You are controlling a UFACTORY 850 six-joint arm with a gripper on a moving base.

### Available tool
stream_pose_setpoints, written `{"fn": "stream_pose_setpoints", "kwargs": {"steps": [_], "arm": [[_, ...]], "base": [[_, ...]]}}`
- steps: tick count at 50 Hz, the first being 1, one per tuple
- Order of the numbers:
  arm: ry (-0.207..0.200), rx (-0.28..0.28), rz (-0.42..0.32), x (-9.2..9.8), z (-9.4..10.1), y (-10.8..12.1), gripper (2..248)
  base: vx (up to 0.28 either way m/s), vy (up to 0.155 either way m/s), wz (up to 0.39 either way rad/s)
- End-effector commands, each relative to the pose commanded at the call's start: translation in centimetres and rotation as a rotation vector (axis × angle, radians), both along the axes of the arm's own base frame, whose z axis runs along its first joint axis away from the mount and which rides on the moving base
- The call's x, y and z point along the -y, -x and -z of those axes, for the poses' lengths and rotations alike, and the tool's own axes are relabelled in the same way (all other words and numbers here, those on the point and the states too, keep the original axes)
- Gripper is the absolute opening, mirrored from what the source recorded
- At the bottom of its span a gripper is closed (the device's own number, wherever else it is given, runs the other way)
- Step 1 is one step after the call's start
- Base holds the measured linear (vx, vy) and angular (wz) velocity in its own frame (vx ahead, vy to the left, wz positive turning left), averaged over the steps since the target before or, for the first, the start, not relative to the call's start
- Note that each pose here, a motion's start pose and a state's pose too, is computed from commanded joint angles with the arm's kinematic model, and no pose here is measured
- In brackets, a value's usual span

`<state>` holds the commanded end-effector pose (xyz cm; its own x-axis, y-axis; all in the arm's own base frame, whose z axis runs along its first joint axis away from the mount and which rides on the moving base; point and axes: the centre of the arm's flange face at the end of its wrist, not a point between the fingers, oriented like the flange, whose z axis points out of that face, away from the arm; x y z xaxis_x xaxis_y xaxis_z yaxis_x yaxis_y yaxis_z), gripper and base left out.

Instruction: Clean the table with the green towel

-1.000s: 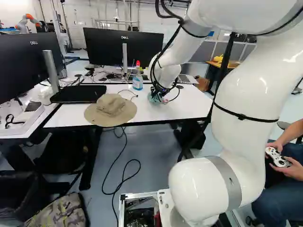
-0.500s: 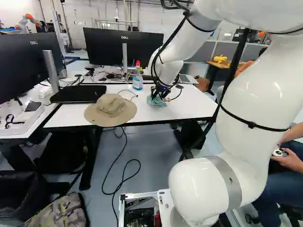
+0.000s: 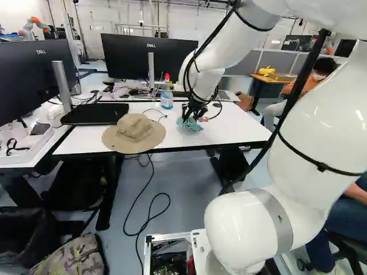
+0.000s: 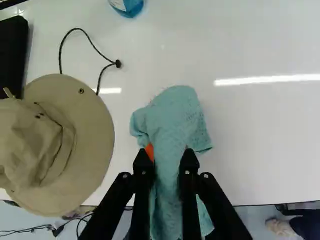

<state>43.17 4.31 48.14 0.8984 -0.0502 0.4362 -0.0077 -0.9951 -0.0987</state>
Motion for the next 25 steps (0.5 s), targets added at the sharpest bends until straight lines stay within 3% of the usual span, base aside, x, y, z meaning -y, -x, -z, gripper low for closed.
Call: {"fn": "stream_pose_setpoints", "kwargs": {"steps": [25], "arm": [[-0.007, -0.062, -0.045, -1.1, -2.6, 3.5, 62]], "base": [[0.000, 0.000, 0.000]]}}
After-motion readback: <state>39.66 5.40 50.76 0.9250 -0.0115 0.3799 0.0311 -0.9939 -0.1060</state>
